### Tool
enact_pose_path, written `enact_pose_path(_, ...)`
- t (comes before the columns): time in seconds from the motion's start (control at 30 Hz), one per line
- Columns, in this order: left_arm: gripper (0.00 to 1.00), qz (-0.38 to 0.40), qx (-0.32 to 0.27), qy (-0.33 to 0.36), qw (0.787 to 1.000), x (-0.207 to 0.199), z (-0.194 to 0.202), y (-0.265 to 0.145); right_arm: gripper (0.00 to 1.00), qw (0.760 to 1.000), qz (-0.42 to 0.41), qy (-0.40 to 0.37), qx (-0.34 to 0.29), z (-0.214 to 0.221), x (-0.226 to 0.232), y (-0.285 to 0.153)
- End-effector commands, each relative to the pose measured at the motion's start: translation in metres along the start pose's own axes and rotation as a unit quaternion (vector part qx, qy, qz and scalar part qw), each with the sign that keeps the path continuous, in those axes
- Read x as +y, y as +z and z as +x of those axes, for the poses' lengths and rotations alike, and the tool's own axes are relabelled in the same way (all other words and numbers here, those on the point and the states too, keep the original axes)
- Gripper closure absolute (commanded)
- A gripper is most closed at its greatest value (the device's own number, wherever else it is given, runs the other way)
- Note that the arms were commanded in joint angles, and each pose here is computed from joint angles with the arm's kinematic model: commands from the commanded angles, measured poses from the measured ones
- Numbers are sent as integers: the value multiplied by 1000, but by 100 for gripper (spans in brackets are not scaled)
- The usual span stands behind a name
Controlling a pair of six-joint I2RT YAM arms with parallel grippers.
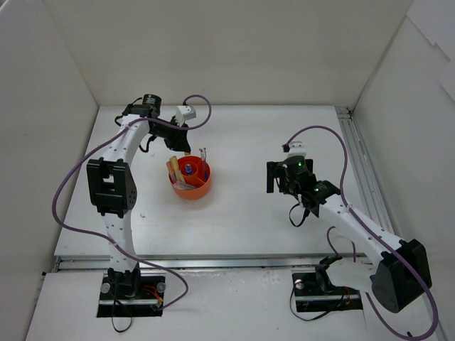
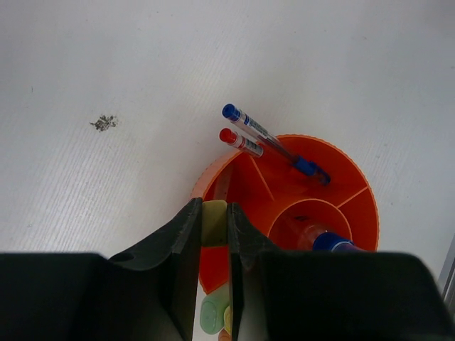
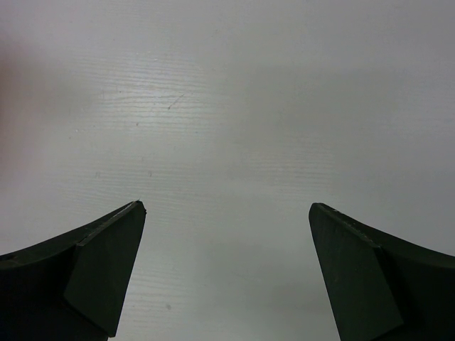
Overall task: Sort the stationery into containers
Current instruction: Place the stationery in the storage box.
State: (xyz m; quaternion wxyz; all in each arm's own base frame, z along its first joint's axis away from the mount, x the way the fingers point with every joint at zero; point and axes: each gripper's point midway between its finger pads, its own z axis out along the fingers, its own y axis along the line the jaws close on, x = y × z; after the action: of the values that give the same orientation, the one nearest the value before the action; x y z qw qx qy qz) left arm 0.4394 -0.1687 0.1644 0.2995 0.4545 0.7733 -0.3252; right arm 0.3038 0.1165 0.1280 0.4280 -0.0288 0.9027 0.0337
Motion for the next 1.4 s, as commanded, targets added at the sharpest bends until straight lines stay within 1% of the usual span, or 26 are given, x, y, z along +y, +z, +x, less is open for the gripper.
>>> enact_pose_path(0.0,100,9,-32,42,999,-12,-29,-15,2,999,-4,11,-34,-28,3,-4)
enact_pose_path(0.1,100,11,-33,40,999,-9,-28,-12,2,999,-5,11,-32,-27,3,-3)
enact_pose_path(0.23,100,13,-16,36,999,-8,-22,1,2,999,-1,10,-31,-26,2,-3)
enact_pose_path(0.43,100,1,-15,20,1000,4,-20,8,2,999,7,9,-32,-25,-1,-3)
enact_pose_path(0.67,100,1,-8,19,1000,5,-19,13,2,999,13,8,-32,-24,-4,-2)
enact_pose_path(0.73,90,0,-5,16,1000,5,-16,13,2,999,13,7,-31,-23,-4,-2)
enact_pose_path(0.8,75,1,-6,18,1000,2,-18,11,2,999,14,8,-33,-25,-4,-3)
enact_pose_path(0.87,70,3,-7,20,1000,0,-18,10,2,999,13,8,-33,-25,-4,-3)
enact_pose_path(0.9,65,2,-8,23,1000,-2,-19,8,2,999,13,9,-33,-24,-4,-3)
enact_pose_path(1.07,62,-3,-19,36,999,-6,-30,0,2,999,6,10,-35,-25,-2,-5)
enact_pose_path(1.13,59,-7,-28,44,999,-10,-38,-6,2,999,2,12,-39,-28,-1,-7)
enact_pose_path(1.17,54,-11,-34,50,998,-12,-45,-11,2,999,-1,13,-43,-30,0,-9)
enact_pose_path(1.23,51,-14,-42,62,997,-19,-55,-16,2,999,-5,14,-46,-31,1,-11)
enact_pose_path(1.27,43,-18,-46,67,997,-20,-60,-20,2,999,-5,14,-48,-32,0,-12)
enact_pose_path(1.33,32,-30,-58,76,995,-27,-72,-32,2,998,-7,19,-56,-35,0,-17)
enact_pose_path(1.37,1,-43,-73,80,993,-34,-84,-43,2,998,-8,22,-65,-39,-1,-22)
